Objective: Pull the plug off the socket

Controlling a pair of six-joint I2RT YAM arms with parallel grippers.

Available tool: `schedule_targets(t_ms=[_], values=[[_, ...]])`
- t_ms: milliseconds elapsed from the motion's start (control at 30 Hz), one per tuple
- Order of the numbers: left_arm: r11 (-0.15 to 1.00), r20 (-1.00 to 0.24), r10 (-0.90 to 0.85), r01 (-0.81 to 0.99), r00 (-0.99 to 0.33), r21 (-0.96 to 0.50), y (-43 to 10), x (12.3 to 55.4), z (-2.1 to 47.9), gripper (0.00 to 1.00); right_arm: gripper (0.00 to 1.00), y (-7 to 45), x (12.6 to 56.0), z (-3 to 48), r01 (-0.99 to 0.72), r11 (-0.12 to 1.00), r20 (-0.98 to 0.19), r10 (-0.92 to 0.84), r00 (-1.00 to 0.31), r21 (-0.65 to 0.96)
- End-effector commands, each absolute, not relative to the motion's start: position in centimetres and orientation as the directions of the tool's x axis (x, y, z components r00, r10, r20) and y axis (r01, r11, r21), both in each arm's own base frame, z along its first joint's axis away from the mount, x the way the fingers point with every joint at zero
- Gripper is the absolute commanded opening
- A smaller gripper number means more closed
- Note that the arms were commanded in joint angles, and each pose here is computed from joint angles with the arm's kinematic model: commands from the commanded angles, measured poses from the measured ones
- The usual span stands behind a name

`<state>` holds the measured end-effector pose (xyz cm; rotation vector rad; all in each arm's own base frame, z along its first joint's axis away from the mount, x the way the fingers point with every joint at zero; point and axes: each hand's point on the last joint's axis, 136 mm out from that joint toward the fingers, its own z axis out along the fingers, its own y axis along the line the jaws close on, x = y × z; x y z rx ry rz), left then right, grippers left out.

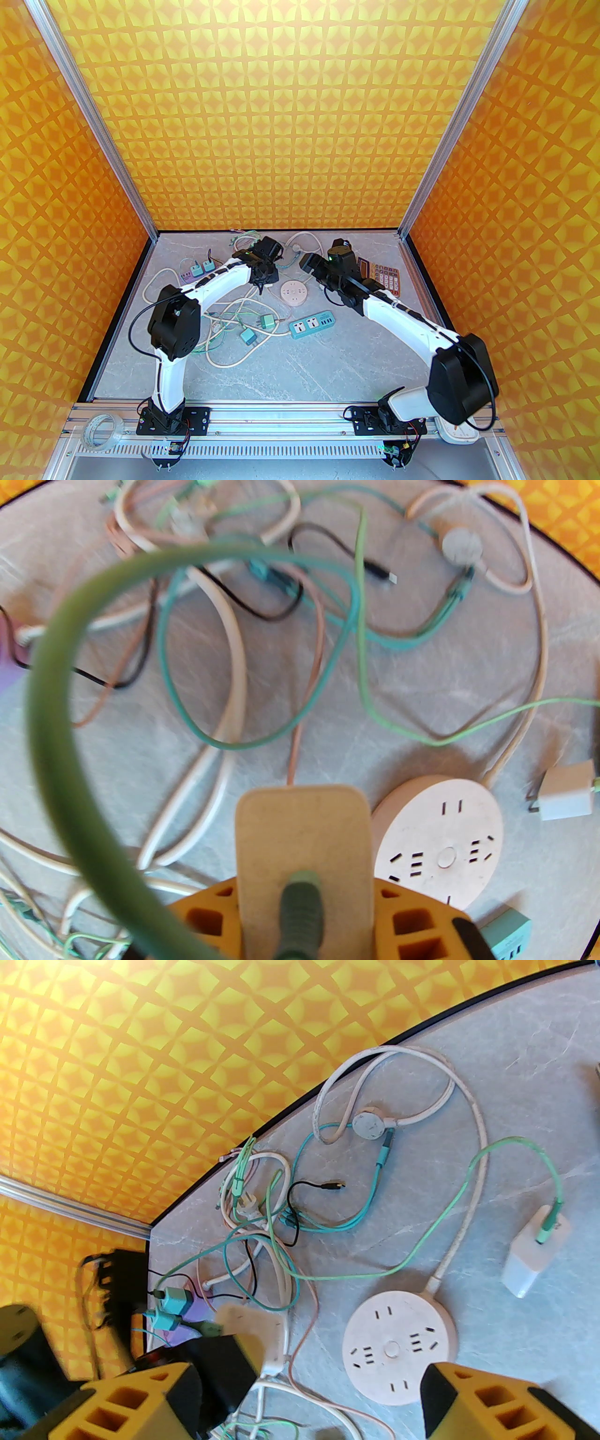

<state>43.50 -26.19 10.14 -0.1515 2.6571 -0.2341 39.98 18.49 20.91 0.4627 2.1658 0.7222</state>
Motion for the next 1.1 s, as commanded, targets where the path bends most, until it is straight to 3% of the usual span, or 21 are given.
schedule_targets(t_ms=[0, 267, 367, 533, 700, 900, 1067], values=[[0.972, -0.396, -0.152, -0.066, -0.906, -0.224, -25.9, 43.4, 8.6, 0.00, 0.81, 17.0, 38.9, 19.6, 0.114, 0.819, -0.597, 0.498, -0.629, 0.563], [0.960, -0.437, -0.184, -0.065, -0.880, -0.273, -25.1, 42.0, 11.5, 0.00, 0.83, 16.5, 38.2, 18.5, 0.126, 0.828, -0.596, 0.490, -0.636, 0.546], [0.953, -0.471, -0.164, -0.017, -0.867, -0.301, -26.3, 41.5, 13.5, 0.01, 0.98, 15.7, 37.8, 18.2, 0.145, 0.836, -0.600, 0.490, -0.632, 0.529], [0.941, -0.515, -0.082, 0.103, -0.853, -0.322, -31.2, 40.3, 15.2, 0.02, 0.98, 13.3, 36.5, 18.5, 0.185, 0.849, -0.629, 0.496, -0.598, 0.494], [0.922, -0.540, 0.014, 0.219, -0.842, -0.318, -37.1, 39.8, 15.4, 0.03, 0.98, 7.6, 33.6, 19.2, 0.322, 0.852, -0.690, 0.524, -0.499, 0.413], [0.889, -0.517, 0.064, 0.284, -0.854, -0.360, -43.3, 39.6, 13.2, 0.05, 0.99, 2.9, 29.8, 21.0, 0.393, 0.834, -0.763, 0.529, -0.372, 0.386], [0.880, -0.489, 0.062, 0.279, -0.870, -0.384, -46.1, 39.7, 10.4, 0.07, 0.98, 1.9, 28.3, 21.7, 0.400, 0.832, -0.779, 0.525, -0.343, 0.385]])
